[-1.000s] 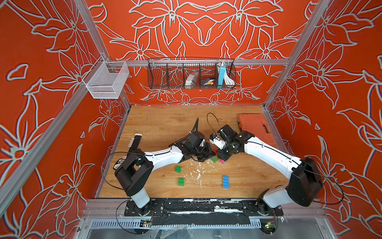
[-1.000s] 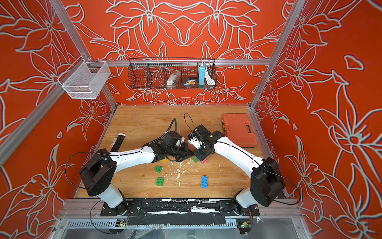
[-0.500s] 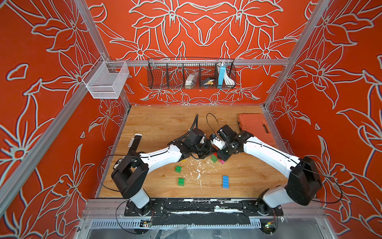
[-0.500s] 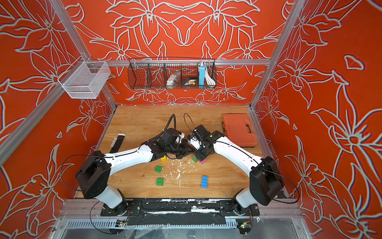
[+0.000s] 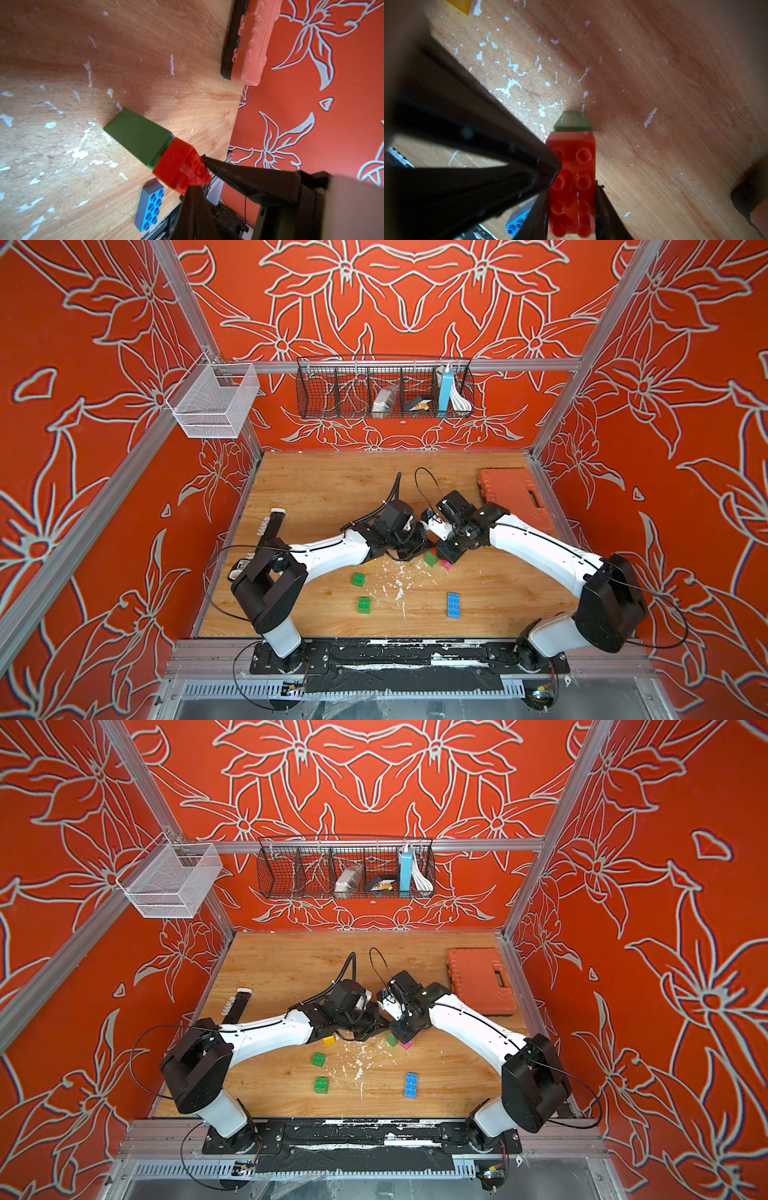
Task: Assemble the letter r with lego
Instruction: Assemble the lego brick with the lego brick.
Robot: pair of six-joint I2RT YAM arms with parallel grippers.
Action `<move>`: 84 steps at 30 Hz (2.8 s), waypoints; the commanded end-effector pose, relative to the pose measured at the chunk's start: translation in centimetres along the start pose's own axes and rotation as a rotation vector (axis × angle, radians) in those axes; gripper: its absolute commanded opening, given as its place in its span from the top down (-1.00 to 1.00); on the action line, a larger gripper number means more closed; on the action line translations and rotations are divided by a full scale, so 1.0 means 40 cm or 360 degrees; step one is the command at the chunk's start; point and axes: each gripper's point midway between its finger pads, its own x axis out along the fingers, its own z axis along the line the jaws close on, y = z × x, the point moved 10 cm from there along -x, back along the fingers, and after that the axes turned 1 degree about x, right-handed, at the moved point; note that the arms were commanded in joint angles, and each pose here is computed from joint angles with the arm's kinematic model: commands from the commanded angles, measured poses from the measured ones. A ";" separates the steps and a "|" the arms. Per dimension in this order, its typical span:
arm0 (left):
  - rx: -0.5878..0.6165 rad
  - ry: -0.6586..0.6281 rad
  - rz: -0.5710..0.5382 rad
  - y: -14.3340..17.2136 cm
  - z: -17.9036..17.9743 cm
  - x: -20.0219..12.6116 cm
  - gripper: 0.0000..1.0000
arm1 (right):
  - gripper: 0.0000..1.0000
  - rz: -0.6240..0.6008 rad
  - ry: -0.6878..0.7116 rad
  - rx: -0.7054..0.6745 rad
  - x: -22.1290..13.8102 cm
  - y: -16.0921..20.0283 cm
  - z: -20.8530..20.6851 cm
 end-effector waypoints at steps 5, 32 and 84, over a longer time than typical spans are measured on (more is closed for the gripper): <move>0.0069 -0.0154 -0.0038 0.003 -0.002 0.006 1.00 | 1.00 0.0030 -0.0024 -0.0003 -0.004 -0.003 -0.001; 0.0151 -0.0097 -0.0013 0.008 -0.043 0.011 1.00 | 1.00 0.0036 -0.0074 0.0010 -0.006 -0.006 0.004; 0.0004 -0.0670 0.0157 0.066 0.207 0.085 1.00 | 0.50 0.0036 -0.0109 0.0094 0.010 -0.008 0.006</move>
